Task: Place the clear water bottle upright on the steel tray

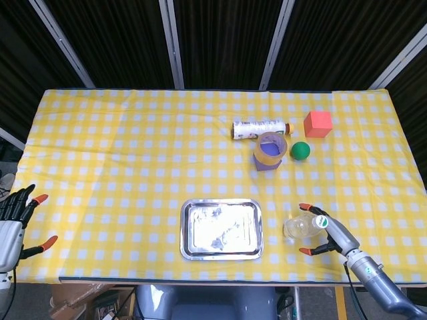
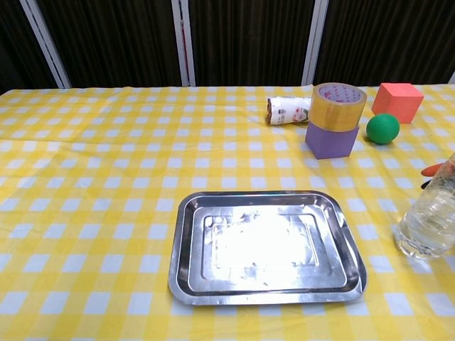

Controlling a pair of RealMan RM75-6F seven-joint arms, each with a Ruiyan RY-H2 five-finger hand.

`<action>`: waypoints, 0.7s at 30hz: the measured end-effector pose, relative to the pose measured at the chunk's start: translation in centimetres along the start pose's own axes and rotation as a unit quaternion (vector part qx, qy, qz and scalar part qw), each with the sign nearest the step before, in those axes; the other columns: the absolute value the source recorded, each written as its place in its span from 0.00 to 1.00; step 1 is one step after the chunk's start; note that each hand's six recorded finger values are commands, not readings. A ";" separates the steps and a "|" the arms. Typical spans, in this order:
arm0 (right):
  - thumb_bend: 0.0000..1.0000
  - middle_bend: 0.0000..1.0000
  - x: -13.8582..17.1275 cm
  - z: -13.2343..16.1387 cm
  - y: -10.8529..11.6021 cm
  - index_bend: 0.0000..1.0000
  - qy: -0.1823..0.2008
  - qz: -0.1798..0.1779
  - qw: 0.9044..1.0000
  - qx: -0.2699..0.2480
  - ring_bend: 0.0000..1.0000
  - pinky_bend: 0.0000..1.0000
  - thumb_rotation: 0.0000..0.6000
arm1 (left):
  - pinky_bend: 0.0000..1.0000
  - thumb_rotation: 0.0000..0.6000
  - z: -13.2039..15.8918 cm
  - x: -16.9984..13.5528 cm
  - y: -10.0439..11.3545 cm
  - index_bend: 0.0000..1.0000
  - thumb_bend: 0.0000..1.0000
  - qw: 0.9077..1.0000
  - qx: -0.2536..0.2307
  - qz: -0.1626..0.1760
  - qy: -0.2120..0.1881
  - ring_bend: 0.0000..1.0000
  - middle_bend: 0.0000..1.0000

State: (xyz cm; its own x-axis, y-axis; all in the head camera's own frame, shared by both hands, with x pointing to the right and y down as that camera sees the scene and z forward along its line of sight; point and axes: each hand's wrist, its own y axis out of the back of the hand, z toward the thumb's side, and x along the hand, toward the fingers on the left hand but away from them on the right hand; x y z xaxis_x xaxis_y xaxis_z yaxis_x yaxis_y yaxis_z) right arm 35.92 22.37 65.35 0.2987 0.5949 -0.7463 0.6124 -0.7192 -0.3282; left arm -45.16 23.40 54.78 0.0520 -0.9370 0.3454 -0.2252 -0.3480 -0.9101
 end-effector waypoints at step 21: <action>0.26 0.43 -2.4 2.3 -1.9 0.47 0.046 -0.023 0.990 -0.135 0.12 0.00 1.00 | 0.00 1.00 -0.2 0.1 -0.6 0.17 0.18 1.000 0.011 -0.015 0.011 0.00 0.00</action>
State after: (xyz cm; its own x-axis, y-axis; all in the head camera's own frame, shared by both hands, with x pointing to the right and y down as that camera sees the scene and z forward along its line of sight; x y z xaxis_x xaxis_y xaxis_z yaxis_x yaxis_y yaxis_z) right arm 32.38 21.48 66.41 0.3237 0.6647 -0.6734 0.7964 -0.5757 -0.1854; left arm -45.25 23.51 55.43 0.0364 -0.9255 0.3771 -0.2033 -0.3763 -0.9039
